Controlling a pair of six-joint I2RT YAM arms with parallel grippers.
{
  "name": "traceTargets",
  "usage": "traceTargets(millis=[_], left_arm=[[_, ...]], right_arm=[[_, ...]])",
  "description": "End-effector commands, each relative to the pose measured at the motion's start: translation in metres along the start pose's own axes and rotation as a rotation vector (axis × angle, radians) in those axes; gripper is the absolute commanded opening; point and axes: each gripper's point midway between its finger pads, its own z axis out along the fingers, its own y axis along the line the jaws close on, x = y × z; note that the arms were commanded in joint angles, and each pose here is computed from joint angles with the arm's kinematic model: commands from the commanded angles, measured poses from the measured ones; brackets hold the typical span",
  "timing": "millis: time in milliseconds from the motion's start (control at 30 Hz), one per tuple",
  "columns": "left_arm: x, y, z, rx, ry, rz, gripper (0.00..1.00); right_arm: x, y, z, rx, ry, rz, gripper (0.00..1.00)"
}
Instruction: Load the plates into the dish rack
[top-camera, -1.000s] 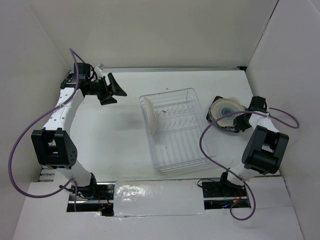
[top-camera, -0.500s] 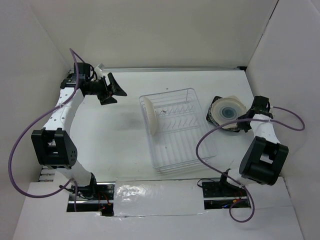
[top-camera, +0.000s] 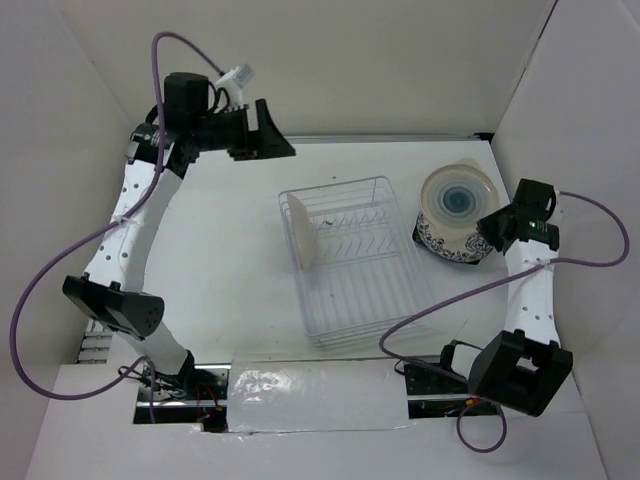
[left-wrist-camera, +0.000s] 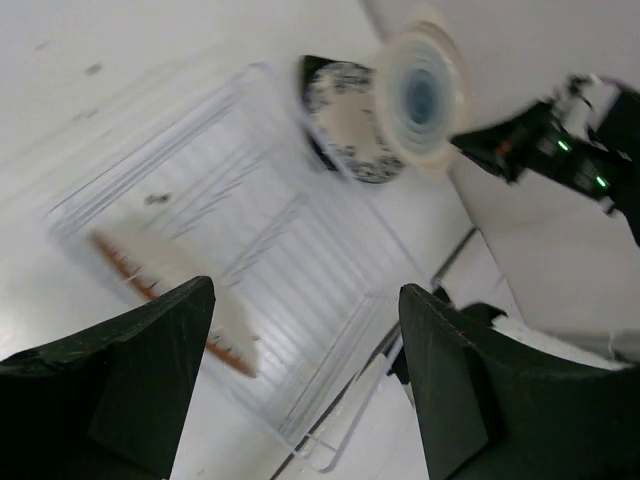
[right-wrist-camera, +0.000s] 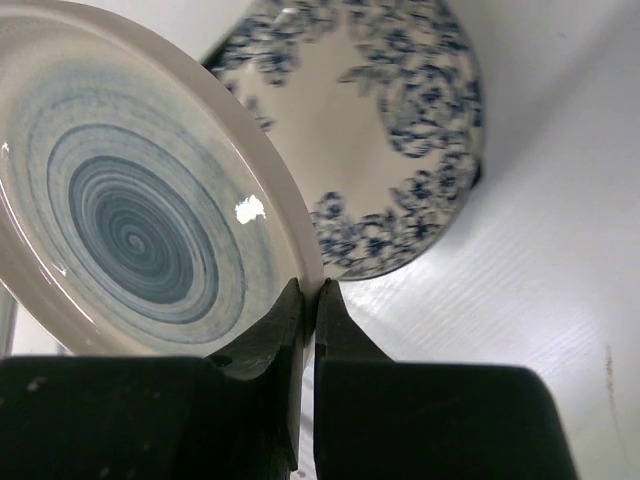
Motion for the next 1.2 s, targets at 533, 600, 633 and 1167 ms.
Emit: traceTargets(millis=[533,600,633,1167], left_arm=[[0.068,-0.121,0.09,0.485,0.311,0.118,0.97],[0.071,-0.121,0.091,0.503,0.321,0.107,0.97],[0.073,-0.12,0.092,0.504,0.324,0.104,0.97],[0.07,-0.121,0.086,0.575,0.344,0.058,0.0]], right_arm=[[0.057,0.166,-0.16,-0.644,0.132,-0.313,0.0],[0.069,0.17,-0.163,-0.665,0.16,-0.329,0.0],[0.073,0.172,-0.164,-0.674,0.169,-0.335,0.0],[0.096,0.181,-0.169,-0.753,0.229,-0.337,0.0]])
